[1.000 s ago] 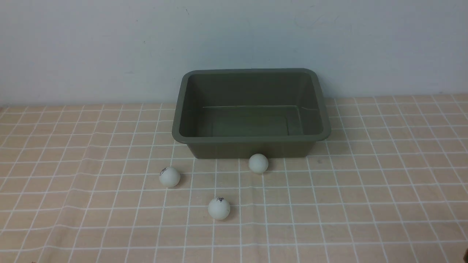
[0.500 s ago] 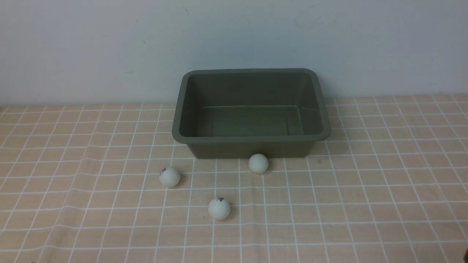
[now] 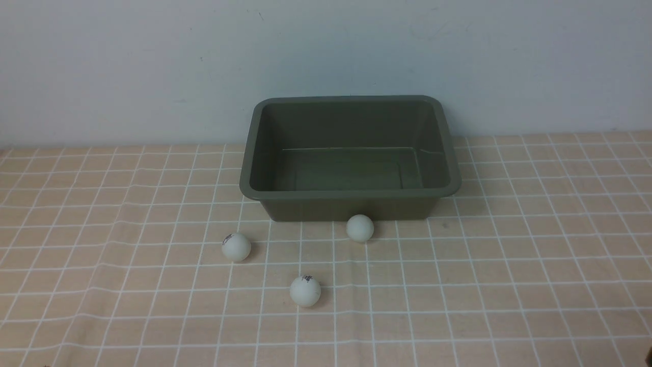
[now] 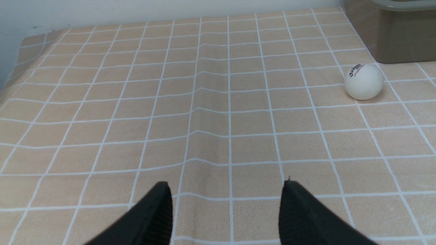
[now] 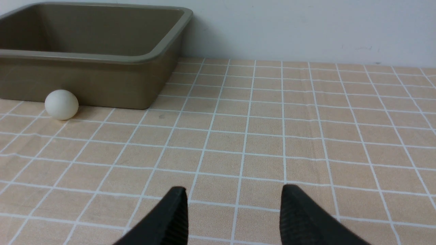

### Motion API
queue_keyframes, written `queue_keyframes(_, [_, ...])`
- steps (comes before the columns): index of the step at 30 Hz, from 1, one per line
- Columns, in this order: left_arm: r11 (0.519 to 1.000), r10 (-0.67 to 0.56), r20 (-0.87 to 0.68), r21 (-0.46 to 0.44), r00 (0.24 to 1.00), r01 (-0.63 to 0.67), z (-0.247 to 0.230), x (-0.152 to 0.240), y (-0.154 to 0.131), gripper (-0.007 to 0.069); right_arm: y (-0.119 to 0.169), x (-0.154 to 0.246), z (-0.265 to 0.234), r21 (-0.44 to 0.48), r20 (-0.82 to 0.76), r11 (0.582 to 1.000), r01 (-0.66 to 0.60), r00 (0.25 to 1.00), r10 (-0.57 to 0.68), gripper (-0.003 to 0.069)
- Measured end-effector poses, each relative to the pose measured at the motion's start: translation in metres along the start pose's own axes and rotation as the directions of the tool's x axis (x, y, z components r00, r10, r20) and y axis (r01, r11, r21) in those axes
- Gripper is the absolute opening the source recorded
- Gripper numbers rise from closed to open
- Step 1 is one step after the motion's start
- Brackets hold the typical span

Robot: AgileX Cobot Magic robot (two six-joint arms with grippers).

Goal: Put the table tennis balls into the box on the light coffee tablecloth.
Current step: 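Reach for and grasp a ping pong ball on the table beside the basket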

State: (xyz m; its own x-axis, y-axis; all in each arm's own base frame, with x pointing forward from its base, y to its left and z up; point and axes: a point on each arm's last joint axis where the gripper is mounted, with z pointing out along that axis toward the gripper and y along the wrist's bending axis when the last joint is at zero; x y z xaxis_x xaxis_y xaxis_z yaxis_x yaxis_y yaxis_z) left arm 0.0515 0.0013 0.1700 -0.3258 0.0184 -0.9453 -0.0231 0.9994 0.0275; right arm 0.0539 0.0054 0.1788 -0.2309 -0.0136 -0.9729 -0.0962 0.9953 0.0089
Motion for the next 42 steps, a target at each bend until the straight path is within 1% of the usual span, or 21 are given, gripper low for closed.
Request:
queue_keyframes(14, [1.0, 0.0, 0.0, 0.0, 1.0, 0.0, 0.0, 0.0, 0.0, 0.0351, 0.0, 0.0, 0.0, 0.0, 0.008, 1.0, 0.0, 1.0, 0.0, 0.0347])
queue_keyframes(19, [1.0, 0.0, 0.0, 0.0, 1.0, 0.0, 0.0, 0.0, 0.0, 0.0351, 0.002, -0.006, 0.0, -0.027, 0.07, 0.995, -0.098, 0.993, 0.099, 0.0347])
queue_keyframes(21, [1.0, 0.0, 0.0, 0.0, 1.0, 0.0, 0.0, 0.0, 0.0, 0.0351, 0.003, -0.021, -0.006, -0.051, 0.099, 0.987, -0.153, 0.983, 0.157, 0.0347])
queue_keyframes(23, [1.0, 0.0, 0.0, 0.0, 1.0, 0.0, 0.0, 0.0, 0.0, 0.0351, 0.004, -0.042, -0.015, -0.071, 0.146, 0.983, -0.169, 0.973, 0.177, 0.0347])
queue_keyframes(24, [1.0, 0.0, 0.0, 0.0, 1.0, 0.0, 0.0, 0.0, 0.0, 0.0351, 0.005, -0.056, -0.022, -0.082, 0.17, 0.983, -0.165, 0.969, 0.176, 0.0347])
queue_keyframes(25, [1.0, 0.0, 0.0, 0.0, 1.0, 0.0, 0.0, 0.0, 0.0, 0.0351, 0.005, -0.058, -0.024, -0.083, 0.179, 0.983, -0.162, 0.968, 0.175, 0.0347])
queue_keyframes(27, [1.0, 0.0, 0.0, 0.0, 1.0, 0.0, 0.0, 0.0, 0.0, 0.0351, 0.007, -0.081, -0.039, -0.095, 0.204, 0.987, -0.127, 0.968, 0.144, 0.0347])
queue_keyframes(30, [1.0, 0.0, 0.0, 0.0, 1.0, 0.0, 0.0, 0.0, 0.0, 0.0351, 0.008, -0.101, -0.056, -0.107, 0.223, 0.99, -0.094, 0.968, 0.116, 0.0347])
queue_keyframes(35, [1.0, 0.0, 0.0, 0.0, 1.0, 0.0, 0.0, 0.0, 0.0, 0.0351, 0.01, -0.118, -0.068, -0.138, 0.291, 0.984, -0.11, 0.945, 0.147, 0.0347])
queue_keyframes(39, [1.0, 0.0, 0.0, 0.0, 1.0, 0.0, 0.0, 0.0, 0.0, 0.0351, 0.011, -0.119, -0.069, -0.167, 0.295, 0.975, -0.143, 0.937, 0.188, 0.0347])
queue_keyframes(42, [1.0, 0.0, 0.0, 0.0, 1.0, 0.0, 0.0, 0.0, 0.0, 0.0351, 0.012, -0.119, -0.069, -0.173, 0.294, 0.973, -0.151, 0.935, 0.198, 0.0347])
